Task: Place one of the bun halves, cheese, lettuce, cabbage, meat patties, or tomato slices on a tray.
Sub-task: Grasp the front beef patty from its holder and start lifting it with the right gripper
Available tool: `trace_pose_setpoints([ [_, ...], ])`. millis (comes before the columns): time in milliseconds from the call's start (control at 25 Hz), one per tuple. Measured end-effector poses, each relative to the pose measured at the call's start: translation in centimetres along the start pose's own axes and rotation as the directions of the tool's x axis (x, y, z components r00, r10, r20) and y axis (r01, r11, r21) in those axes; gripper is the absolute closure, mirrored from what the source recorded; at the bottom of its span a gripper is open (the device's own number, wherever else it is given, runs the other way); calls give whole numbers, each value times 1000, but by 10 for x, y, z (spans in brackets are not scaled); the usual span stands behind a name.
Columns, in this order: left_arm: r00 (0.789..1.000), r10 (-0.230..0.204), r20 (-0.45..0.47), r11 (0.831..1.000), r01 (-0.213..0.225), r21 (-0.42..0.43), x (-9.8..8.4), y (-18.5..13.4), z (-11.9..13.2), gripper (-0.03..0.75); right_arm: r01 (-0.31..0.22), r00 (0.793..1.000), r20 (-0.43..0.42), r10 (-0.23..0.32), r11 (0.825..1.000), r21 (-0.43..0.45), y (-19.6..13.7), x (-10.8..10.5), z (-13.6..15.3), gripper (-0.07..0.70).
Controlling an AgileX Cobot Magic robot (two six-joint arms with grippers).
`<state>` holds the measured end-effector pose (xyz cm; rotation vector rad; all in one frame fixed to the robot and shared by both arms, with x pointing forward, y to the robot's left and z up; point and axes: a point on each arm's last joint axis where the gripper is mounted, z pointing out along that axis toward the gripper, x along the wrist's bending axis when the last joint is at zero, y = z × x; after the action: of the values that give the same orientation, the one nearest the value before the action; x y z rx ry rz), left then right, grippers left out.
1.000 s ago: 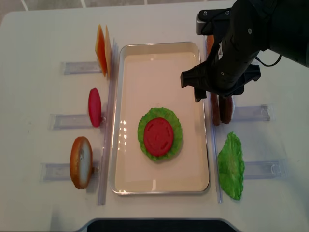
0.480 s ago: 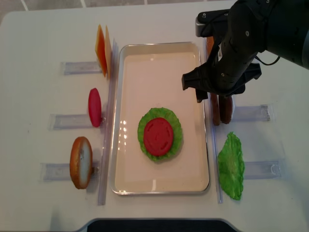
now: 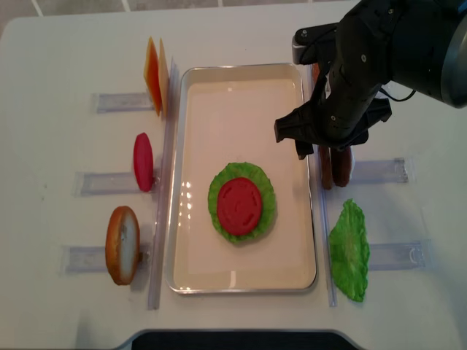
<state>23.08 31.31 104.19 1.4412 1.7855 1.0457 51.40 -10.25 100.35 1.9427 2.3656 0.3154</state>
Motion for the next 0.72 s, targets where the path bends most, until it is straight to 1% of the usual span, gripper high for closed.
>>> trace_pose_setpoints([
  [200, 1000, 0, 0, 1000, 0, 0, 0, 0, 0, 715, 11, 1000, 13, -11, 1000, -10, 1, -1, 0, 158],
  [520, 1000, 0, 0, 1000, 0, 0, 0, 0, 0, 715, 19, 999, 37, -20, 1000, 21, 2, -1, 14, 158],
  [640, 1000, 0, 0, 1000, 0, 0, 0, 0, 0, 715, 28, 998, 50, -29, 999, 22, 3, -2, 15, 174],
  [720, 1000, 0, 0, 1000, 0, 0, 0, 0, 0, 715, 29, 998, 56, -31, 999, 30, 3, -3, 19, 204],
])
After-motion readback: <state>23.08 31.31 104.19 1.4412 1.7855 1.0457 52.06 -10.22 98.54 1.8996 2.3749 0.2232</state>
